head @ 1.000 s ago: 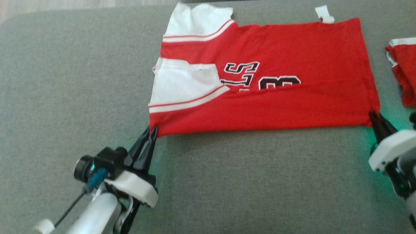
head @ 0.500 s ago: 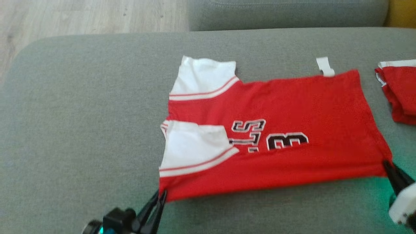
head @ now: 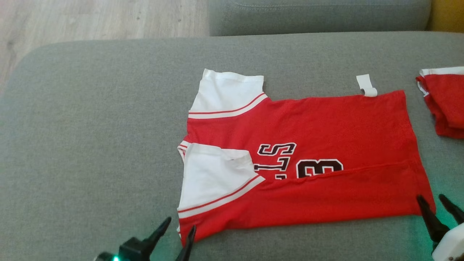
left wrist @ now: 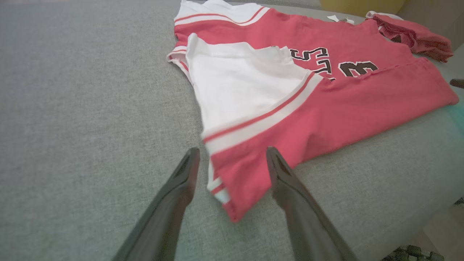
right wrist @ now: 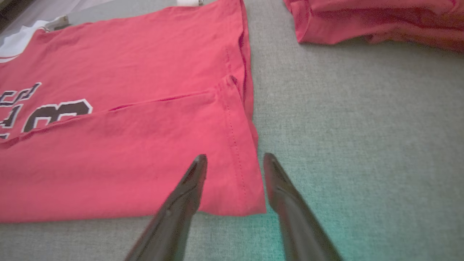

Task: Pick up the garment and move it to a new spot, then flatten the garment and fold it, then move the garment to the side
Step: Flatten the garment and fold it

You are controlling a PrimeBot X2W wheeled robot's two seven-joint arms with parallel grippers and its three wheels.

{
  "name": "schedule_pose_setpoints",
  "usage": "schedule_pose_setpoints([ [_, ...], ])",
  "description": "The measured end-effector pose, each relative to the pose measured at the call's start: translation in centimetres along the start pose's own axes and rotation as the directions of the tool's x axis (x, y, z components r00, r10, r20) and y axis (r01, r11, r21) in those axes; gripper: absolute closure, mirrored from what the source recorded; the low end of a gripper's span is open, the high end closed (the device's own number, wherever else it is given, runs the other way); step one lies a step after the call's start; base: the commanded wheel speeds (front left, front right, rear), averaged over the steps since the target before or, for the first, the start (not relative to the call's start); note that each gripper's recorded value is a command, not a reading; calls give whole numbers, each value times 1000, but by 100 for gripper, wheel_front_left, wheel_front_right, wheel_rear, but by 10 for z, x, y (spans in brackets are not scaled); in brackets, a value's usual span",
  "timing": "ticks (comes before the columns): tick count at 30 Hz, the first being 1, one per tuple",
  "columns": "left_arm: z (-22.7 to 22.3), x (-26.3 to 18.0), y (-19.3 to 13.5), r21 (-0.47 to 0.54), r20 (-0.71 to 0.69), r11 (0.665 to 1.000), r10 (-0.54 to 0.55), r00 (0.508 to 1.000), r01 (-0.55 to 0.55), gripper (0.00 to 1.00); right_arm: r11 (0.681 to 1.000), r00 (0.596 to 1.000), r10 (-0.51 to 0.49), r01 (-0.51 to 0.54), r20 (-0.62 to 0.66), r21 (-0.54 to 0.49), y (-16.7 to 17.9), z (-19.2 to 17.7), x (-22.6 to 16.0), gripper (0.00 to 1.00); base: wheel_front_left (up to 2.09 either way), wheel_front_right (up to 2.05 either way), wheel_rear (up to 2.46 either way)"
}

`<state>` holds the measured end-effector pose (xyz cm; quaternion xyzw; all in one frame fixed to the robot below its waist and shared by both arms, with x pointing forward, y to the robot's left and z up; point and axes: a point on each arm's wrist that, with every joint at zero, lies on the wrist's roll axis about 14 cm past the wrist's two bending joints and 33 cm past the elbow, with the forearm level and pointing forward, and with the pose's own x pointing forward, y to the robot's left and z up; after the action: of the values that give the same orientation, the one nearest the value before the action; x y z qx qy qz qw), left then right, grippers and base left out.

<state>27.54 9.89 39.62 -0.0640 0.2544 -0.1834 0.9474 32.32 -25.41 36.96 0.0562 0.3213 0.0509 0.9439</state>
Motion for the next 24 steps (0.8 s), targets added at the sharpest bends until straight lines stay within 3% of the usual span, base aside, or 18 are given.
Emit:
schedule_pose_setpoints([
  [5, 26, 17, 8, 95, 36, 995, -17, 999, 14, 0, 1000, 999, 3, -3, 43, 2, 2, 16, -2, 0, 0, 0, 0],
  [12, 156, 79, 27, 296, 201, 953, -124, 972, 60, 0, 999, 996, 18, -16, 90, -32, 12, 40, 4, 0, 0, 0, 0],
  [16, 190, 117, 37, 312, 152, 944, -156, 976, 102, 0, 999, 992, 34, -29, 124, -46, 20, 57, 13, 0, 0, 0, 0],
  [24, 197, 188, 58, 326, -38, 937, -119, 992, 124, 0, 997, 982, 57, -45, 179, -70, 28, 84, 28, 0, 0, 0, 0],
])
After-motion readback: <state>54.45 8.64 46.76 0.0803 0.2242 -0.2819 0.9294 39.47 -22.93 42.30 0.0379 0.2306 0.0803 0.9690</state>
